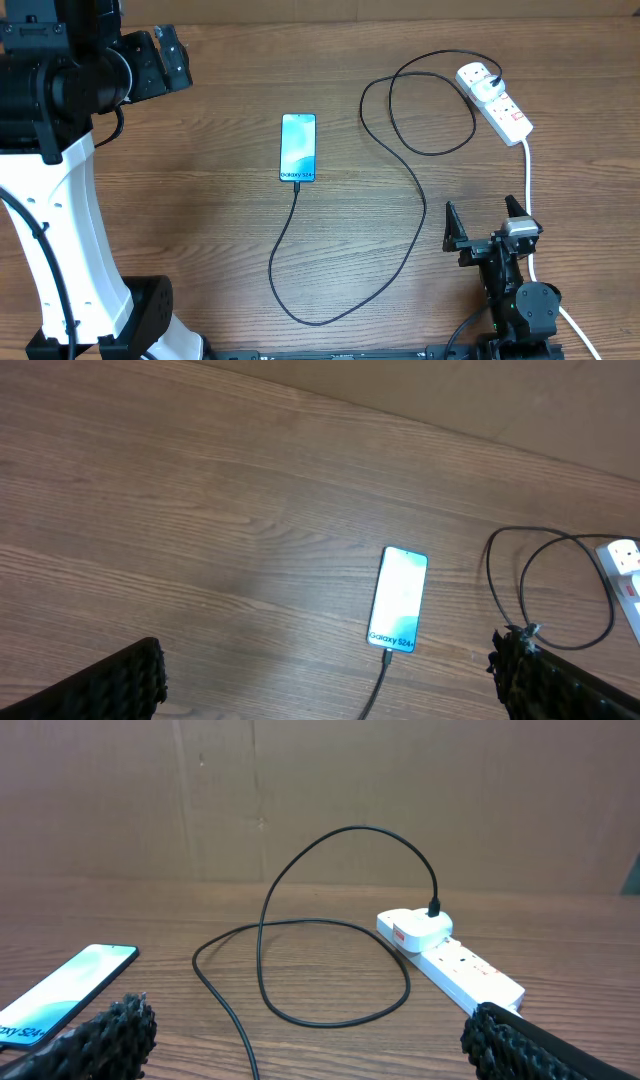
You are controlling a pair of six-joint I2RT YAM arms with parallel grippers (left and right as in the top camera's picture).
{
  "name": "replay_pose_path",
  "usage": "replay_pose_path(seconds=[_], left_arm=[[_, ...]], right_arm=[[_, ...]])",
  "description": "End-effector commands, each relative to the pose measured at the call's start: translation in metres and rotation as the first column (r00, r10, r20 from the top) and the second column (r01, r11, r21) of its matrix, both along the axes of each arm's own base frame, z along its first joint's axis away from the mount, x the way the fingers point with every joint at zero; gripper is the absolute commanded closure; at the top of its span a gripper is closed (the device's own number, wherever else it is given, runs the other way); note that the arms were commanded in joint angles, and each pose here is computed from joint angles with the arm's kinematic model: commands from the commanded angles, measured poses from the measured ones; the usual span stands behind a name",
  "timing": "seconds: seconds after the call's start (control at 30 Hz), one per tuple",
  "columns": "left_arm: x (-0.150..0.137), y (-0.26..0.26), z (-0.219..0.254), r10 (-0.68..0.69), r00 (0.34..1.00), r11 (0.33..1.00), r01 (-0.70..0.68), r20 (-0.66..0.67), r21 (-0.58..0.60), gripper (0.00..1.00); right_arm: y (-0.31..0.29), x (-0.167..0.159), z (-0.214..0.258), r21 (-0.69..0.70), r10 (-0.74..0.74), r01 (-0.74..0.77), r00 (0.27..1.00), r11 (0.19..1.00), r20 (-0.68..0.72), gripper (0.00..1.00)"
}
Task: Plug charger to phone and switch on socket
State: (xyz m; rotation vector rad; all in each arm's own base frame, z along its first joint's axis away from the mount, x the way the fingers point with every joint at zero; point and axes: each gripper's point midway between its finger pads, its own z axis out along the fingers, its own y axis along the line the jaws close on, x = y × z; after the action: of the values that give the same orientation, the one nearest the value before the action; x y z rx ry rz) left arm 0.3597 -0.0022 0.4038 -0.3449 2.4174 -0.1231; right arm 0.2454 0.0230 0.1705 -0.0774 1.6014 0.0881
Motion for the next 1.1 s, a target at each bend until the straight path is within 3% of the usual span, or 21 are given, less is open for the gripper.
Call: replay_pose_path(seconds=[0.0,0.67,1.07], left_arm=[[-0.003,0.003,0.003,0.025,1.000,1.000,-0.025,0.009,-0.006,0.00],[-0.004,0.003,0.004,0.025,1.000,1.000,-0.025,0.011,-0.006,0.00],[-0.046,0.010,0.014,0.024,0.999,0.999,-0.026,0.045,0.045,0.00]], right_arm=[[0.000,0.000,-0.001,0.006,-0.004,0.004,1.000,1.000,0.007,0.00],[0.000,0.000,-0.001,0.006,-0.004,0.004,1.000,1.000,0.007,0.00],[0.000,0.000,-0.001,0.006,-0.004,0.004,1.000,1.000,0.007,0.00]])
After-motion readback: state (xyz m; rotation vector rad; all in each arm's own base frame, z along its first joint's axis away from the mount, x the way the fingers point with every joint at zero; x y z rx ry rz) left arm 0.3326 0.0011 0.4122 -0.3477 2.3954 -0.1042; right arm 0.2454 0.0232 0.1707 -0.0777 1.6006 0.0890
